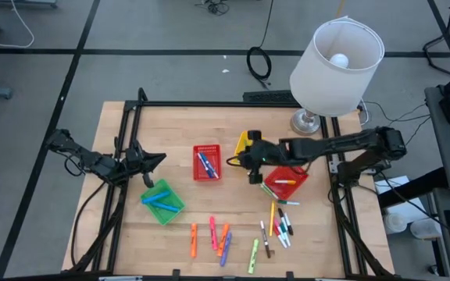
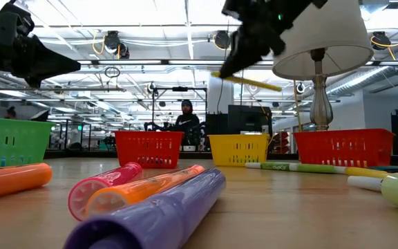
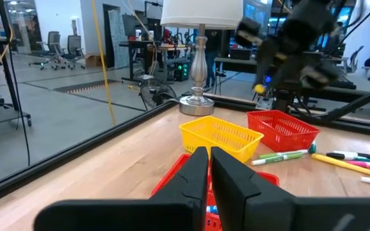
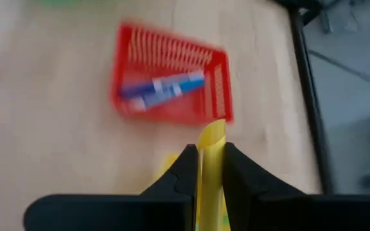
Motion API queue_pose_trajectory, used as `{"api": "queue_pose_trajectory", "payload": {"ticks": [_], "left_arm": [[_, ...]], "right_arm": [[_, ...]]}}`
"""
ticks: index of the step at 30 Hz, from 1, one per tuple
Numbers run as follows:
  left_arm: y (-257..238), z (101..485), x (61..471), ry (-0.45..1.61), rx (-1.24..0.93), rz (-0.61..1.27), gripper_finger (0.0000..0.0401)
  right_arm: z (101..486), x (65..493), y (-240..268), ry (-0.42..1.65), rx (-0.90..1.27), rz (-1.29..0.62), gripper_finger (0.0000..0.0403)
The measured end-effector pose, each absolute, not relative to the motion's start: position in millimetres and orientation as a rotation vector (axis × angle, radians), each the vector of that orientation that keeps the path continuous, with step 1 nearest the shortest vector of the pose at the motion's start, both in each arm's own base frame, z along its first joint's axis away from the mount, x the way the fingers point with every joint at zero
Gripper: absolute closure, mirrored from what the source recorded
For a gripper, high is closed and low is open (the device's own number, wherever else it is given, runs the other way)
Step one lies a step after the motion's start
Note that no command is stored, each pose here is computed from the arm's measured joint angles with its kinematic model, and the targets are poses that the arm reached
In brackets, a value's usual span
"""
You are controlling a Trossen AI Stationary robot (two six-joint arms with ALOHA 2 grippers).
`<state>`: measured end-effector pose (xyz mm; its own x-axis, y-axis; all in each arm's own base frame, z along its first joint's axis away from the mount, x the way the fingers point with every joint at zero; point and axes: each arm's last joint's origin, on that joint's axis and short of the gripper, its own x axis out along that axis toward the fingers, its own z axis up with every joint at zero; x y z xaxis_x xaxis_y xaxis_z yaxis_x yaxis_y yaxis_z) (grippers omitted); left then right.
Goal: Pick & Place Markers
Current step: Put the yellow pen into the yellow bin
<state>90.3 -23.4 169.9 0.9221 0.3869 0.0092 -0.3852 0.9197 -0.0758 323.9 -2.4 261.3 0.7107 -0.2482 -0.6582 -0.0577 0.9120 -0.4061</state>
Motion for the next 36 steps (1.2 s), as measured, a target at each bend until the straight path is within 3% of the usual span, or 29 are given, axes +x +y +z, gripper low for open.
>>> {"api": "queue_pose_trajectory", "payload": {"ticks": [4,11,29,36], "left_arm": [[-23,170,90,-0.021,-0.056,0.398,0.0375],[-23,169,90,-0.003,-0.020,0.402,0.0375],[-23,167,91,0.015,0.002,0.421,0.0375],[-23,167,91,0.015,0.002,0.420,0.0375]], "right_arm": [[243,321,-20,0.935,-0.643,0.052,0.0372],[232,328,-39,0.897,-0.788,0.268,0.0372],[165,345,-83,1.004,-0.685,0.389,0.0370],[178,345,-86,1.030,-0.669,0.182,0.0267]]}}
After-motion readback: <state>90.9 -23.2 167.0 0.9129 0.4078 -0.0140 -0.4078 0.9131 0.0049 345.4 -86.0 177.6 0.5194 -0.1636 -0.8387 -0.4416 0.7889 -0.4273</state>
